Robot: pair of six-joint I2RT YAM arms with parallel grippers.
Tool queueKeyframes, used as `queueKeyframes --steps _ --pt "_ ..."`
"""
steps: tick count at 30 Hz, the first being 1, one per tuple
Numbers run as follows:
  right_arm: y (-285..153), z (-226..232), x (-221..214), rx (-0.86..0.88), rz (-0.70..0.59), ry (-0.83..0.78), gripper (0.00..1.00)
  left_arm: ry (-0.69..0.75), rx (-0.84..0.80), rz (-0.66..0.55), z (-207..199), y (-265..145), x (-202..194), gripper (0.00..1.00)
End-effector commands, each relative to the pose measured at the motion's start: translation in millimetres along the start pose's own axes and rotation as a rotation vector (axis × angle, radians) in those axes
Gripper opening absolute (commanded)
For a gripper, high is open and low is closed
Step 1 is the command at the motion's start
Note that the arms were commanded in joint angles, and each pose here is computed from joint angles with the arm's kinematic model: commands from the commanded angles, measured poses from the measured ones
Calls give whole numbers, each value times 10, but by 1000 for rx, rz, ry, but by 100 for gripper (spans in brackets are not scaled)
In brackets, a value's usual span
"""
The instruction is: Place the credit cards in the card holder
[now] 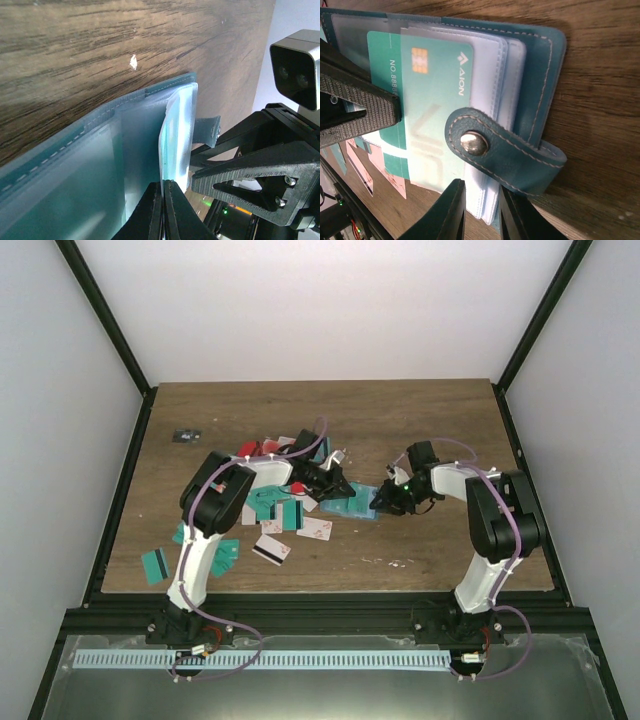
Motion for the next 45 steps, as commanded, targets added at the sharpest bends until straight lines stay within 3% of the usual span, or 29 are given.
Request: queueKeyframes --steps 1,19,45 --pt "41 -9 3 24 2 -18 21 -39 46 19 221 179 -66 4" --pt "44 -65 105 3 -10 -29 22 -8 81 114 326 334 -176 4" --pt "-16 77 181 75 -71 -50 23 -44 22 134 181 483 -160 8"
Point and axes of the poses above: each gripper's point midway between its finger pads, its own y axis out along the fingers, its own z axis along the line the jaws close on, x = y × z, the point moved 3 cm from there along -y, back along the fingers, and after that the axes turned 10 degrees about -y, right-handed, at the moved point
